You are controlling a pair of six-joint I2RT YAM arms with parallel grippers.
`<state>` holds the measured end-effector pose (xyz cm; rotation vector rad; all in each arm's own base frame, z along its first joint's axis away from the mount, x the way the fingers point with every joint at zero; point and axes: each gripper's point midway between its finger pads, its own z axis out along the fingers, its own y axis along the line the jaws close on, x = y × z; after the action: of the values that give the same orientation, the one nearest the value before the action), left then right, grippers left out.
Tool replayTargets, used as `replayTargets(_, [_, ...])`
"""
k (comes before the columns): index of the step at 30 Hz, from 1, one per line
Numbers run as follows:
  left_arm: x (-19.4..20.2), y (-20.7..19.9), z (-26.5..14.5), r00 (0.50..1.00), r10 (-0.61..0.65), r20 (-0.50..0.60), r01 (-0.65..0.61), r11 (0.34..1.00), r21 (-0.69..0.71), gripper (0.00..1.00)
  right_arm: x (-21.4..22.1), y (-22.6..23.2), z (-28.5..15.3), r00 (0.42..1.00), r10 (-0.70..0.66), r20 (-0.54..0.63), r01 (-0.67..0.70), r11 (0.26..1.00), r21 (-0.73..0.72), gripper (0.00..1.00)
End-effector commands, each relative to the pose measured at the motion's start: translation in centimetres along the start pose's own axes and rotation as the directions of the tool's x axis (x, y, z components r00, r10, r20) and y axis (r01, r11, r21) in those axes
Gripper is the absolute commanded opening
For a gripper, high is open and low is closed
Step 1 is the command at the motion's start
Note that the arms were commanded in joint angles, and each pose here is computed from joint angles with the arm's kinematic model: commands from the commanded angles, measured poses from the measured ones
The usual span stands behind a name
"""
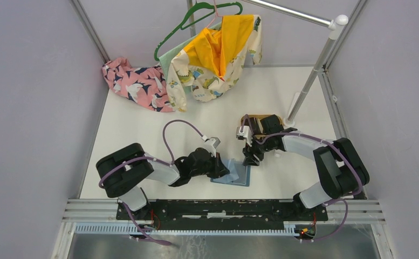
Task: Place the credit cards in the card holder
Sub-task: Open the card holder at the center of the board.
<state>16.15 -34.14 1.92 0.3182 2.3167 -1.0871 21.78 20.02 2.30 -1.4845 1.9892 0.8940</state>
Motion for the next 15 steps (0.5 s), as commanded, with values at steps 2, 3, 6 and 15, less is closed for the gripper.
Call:
replayTargets(2, [2.3,1.0,-0.2,0.997,-0.026,-0.069,0.026,1.0,0.0,0.13,-1.0,-1.2,-0.2,0.999,-0.039,0.0,0.039,0.998,0.051,0.71])
replayTargets(3, [2.3,1.0,-0.2,0.997,-0.027,-0.069,0.027,1.0,0.002,0.13,-1.0,-1.1,-0.2,0.999,-0.033,0.004,0.033,0.998,0.046,0.76])
replayTargets(6, [2.4,1.1,-0.1,0.997,-0.03,-0.07,0.03,1.0,0.0,0.13,-0.9,-0.5,0.2,1.0,-0.002,0.01,0.002,1.0,0.008,0.79])
replayTargets(15, [2.4,1.6,0.0,0.997,-0.04,-0.064,0.039,0.999,-0.022,0.13,-1.3,1.5,0.5,0.998,0.054,0.028,-0.05,0.991,-0.122,0.63])
